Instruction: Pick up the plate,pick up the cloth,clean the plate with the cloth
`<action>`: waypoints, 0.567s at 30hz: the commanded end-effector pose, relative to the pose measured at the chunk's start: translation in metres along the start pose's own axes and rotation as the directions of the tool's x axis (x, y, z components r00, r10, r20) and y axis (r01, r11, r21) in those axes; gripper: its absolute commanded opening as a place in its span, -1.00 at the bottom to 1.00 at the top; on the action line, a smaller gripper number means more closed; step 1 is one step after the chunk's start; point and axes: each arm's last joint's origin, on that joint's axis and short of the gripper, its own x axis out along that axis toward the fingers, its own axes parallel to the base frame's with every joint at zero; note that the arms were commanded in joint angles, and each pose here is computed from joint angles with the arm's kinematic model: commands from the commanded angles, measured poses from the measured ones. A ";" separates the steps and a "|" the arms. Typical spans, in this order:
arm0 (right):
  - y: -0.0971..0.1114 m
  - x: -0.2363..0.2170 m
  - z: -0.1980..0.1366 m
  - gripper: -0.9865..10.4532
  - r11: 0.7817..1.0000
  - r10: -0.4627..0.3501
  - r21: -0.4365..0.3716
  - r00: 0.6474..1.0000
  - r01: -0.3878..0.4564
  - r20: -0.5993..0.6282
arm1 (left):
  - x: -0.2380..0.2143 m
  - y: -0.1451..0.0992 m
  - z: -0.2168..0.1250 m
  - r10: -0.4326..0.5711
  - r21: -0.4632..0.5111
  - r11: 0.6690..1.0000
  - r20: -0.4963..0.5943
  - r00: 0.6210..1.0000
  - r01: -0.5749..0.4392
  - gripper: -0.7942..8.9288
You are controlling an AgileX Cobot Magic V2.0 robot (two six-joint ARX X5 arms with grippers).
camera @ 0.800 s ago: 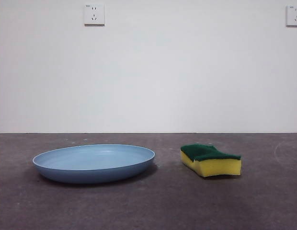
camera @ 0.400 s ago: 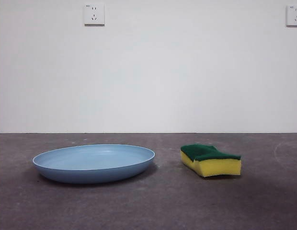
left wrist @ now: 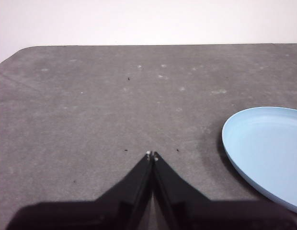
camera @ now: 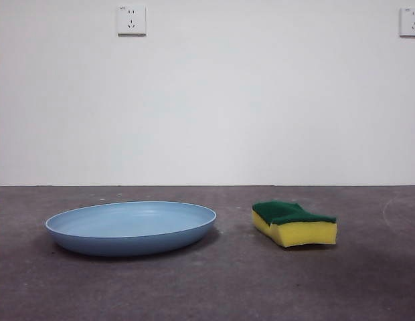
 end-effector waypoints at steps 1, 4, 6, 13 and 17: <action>0.000 0.002 -0.004 -0.83 1.000 -0.002 0.016 1.000 0.003 -0.027 | 0.001 0.000 -0.004 0.007 0.004 1.000 -0.006 1.000 -0.007 -0.84; 0.000 0.002 -0.005 -0.83 1.000 -0.002 0.016 0.999 0.002 -0.033 | 0.001 0.000 -0.004 0.007 0.004 1.000 -0.006 1.000 -0.007 -0.84; 0.000 0.002 -0.005 -0.83 1.000 -0.002 0.017 0.999 0.003 -0.033 | 0.001 0.000 -0.004 0.007 0.004 1.000 -0.006 1.000 -0.007 -0.84; 0.000 0.002 -0.005 -0.83 1.000 -0.002 0.017 0.999 0.003 -0.033 | 0.001 0.000 -0.004 0.007 0.004 1.000 -0.006 1.000 -0.007 -0.84; 0.000 0.002 -0.005 -0.83 1.000 -0.002 0.017 0.999 0.003 -0.033 | 0.001 0.000 -0.004 0.007 0.004 1.000 -0.006 1.000 -0.007 -0.84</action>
